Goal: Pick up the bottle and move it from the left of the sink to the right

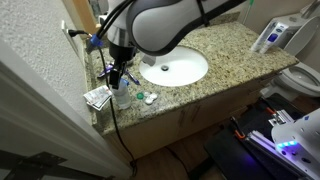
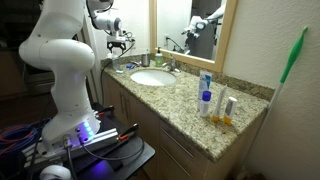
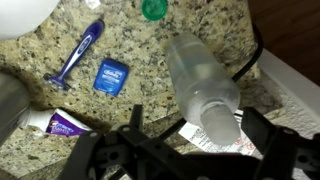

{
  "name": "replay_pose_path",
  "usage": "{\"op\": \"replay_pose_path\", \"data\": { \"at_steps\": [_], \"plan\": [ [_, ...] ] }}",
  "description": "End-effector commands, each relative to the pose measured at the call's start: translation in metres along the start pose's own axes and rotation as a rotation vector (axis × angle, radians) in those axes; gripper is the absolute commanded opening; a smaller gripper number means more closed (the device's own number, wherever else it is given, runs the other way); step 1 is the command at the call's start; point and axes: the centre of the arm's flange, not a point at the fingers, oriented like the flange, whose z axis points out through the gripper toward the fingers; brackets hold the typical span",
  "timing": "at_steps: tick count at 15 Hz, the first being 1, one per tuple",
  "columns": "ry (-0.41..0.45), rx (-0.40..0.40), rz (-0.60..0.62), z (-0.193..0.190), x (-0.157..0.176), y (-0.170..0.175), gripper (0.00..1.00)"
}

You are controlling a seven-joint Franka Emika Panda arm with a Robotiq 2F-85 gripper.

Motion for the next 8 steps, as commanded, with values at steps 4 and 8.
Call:
{"op": "replay_pose_path", "data": {
  "at_steps": [4, 8],
  "plan": [
    [-0.018, 0.028, 0.005, 0.013, 0.003, 0.001, 1.0],
    [-0.021, 0.031, -0.001, 0.026, 0.002, -0.004, 1.0]
  ]
}}
